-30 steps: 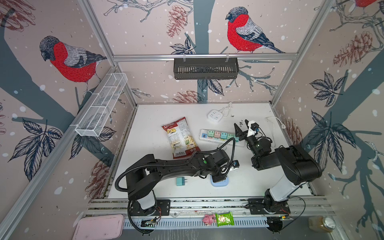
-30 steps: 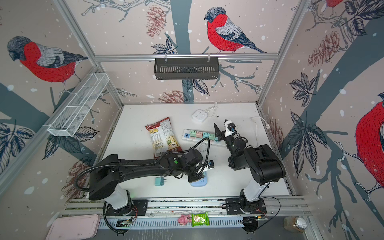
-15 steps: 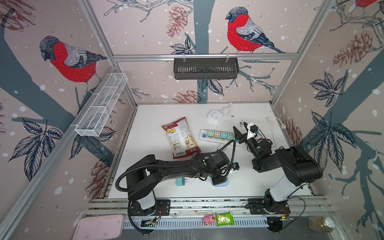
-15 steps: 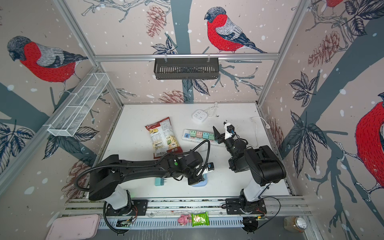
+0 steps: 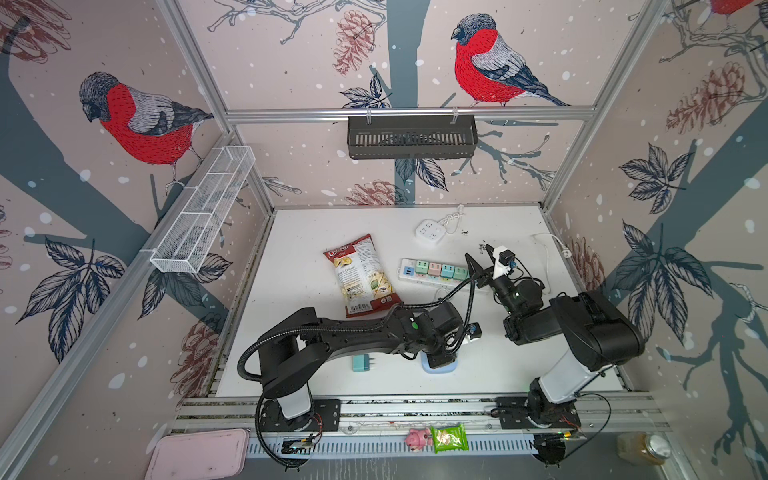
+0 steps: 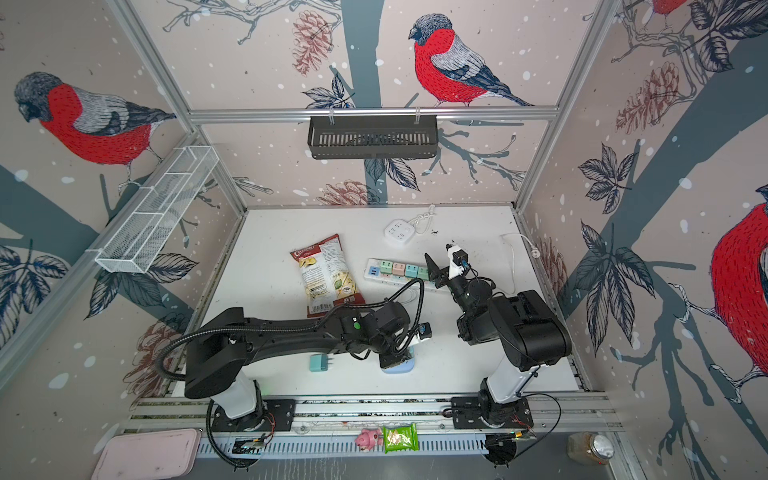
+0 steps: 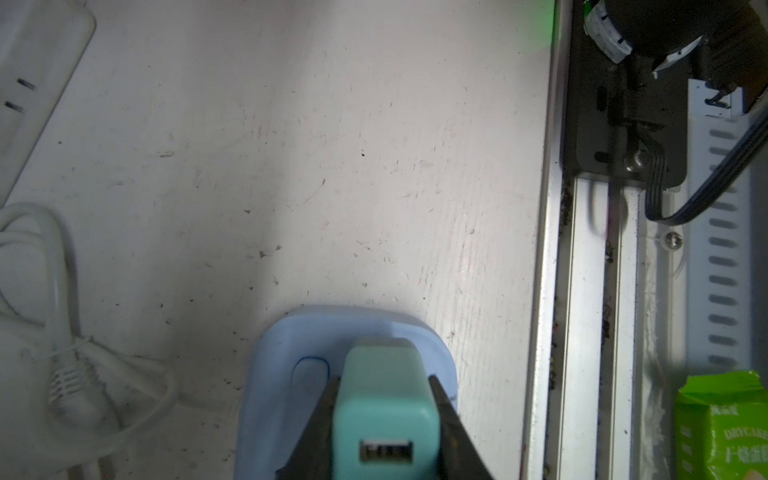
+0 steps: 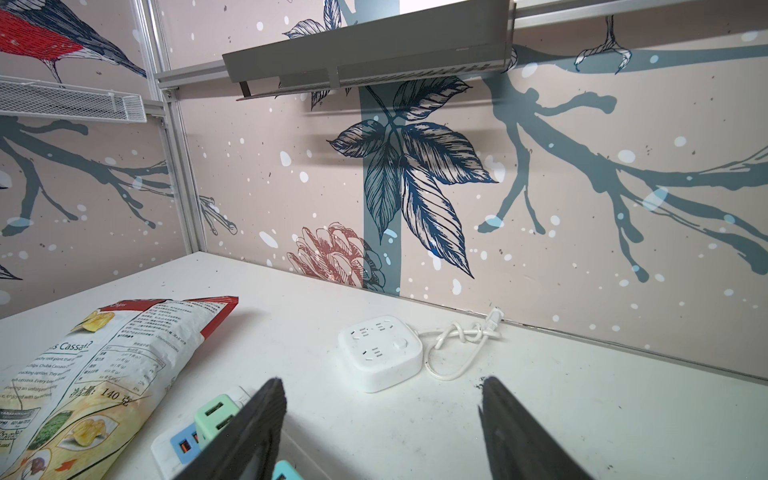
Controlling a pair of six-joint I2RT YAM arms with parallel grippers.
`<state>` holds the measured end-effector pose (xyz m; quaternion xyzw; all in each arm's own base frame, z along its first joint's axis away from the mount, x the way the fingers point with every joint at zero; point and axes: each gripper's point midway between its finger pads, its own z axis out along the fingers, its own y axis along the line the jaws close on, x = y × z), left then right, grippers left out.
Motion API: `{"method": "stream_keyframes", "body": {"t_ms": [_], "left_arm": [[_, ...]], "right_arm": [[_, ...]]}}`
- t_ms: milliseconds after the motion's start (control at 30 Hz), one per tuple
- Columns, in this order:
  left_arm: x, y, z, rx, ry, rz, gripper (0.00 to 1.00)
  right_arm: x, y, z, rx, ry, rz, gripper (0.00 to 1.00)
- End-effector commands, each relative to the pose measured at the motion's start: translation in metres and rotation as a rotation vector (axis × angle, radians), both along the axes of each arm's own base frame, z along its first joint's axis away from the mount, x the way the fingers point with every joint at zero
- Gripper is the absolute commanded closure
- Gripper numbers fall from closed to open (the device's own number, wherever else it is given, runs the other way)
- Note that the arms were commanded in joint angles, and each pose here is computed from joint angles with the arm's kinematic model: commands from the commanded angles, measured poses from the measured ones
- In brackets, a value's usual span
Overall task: Insert the plug
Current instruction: 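Lower the teal charger into the light blue socket with the left gripper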
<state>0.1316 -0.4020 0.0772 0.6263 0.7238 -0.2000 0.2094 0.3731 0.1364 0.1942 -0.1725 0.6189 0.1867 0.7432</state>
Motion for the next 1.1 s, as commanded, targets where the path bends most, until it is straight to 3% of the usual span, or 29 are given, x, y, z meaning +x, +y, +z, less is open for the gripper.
{"method": "stream_keyframes", "body": {"t_ms": [0,267,1067], "left_arm": [[-0.002,0.013,-0.005,0.067,0.004,0.005,1.00],[-0.002,0.014,0.007,0.032,-0.011,0.000,1.00],[-0.009,0.017,-0.023,0.080,0.038,-0.028,1.00]], "right_arm": [[-0.017,-0.003,0.058,0.056,-0.247,0.007,0.25],[-0.016,-0.003,0.057,0.057,-0.245,0.007,0.25],[-0.014,-0.002,0.055,0.056,-0.236,0.009,0.25]]}}
